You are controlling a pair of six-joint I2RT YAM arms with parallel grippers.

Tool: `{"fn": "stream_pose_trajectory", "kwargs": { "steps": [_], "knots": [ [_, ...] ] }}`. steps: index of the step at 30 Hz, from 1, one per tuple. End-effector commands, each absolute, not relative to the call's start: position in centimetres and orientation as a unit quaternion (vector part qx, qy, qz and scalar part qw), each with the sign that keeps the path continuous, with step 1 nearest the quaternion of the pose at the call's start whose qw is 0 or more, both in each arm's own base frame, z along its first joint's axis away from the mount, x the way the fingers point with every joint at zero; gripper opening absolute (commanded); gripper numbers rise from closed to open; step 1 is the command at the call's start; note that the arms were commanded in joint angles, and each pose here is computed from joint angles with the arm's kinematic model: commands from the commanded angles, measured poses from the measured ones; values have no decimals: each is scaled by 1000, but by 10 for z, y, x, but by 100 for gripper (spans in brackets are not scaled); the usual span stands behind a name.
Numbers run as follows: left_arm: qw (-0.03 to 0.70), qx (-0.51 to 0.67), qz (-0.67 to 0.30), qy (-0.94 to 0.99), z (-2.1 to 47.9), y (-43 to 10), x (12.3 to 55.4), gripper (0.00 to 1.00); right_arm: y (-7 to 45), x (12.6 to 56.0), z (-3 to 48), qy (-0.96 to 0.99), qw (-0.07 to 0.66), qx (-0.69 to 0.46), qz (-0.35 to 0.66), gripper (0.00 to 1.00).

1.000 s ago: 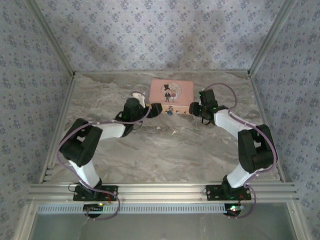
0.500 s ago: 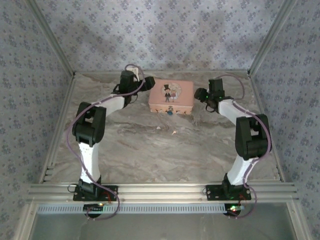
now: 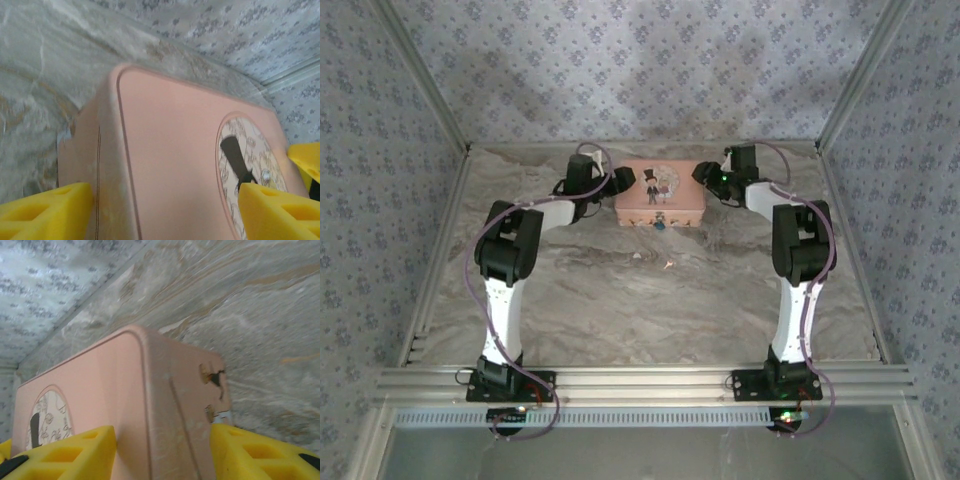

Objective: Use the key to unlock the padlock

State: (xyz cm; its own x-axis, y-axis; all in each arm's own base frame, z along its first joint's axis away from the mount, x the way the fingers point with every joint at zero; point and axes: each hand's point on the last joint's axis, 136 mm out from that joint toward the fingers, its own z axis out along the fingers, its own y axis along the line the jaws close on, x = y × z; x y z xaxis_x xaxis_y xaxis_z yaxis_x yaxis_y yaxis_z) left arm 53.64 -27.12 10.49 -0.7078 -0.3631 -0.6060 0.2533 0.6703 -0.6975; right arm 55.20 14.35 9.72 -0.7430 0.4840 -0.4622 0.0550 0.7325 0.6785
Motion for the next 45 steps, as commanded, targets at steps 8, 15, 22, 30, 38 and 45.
{"fn": "stream_pose_trajectory", "kwargs": {
  "steps": [8, 15, 22, 30, 38, 45],
  "knots": [
    [391, -49, -452, 800, 138, -279, 460, 75, 206, 531, 82, 893, 265, 63, 358, 54],
    [406, -76, -405, 816, 121, -244, 424, 76, 185, 526, 79, 917, 271, 65, 284, 56],
    [419, -69, -400, 813, 137, -236, 427, 76, 136, 506, 116, 907, 333, 102, 238, 59],
    [423, -62, -403, 809, 148, -238, 426, 76, 116, 432, 127, 890, 355, 139, 252, 61],
    [417, -64, -405, 811, 145, -240, 429, 76, 176, 373, 96, 845, 349, 147, 378, 59],
    [448, -77, -365, 812, 170, -219, 448, 77, 218, 368, 72, 836, 328, 136, 419, 56]
  ]
}}
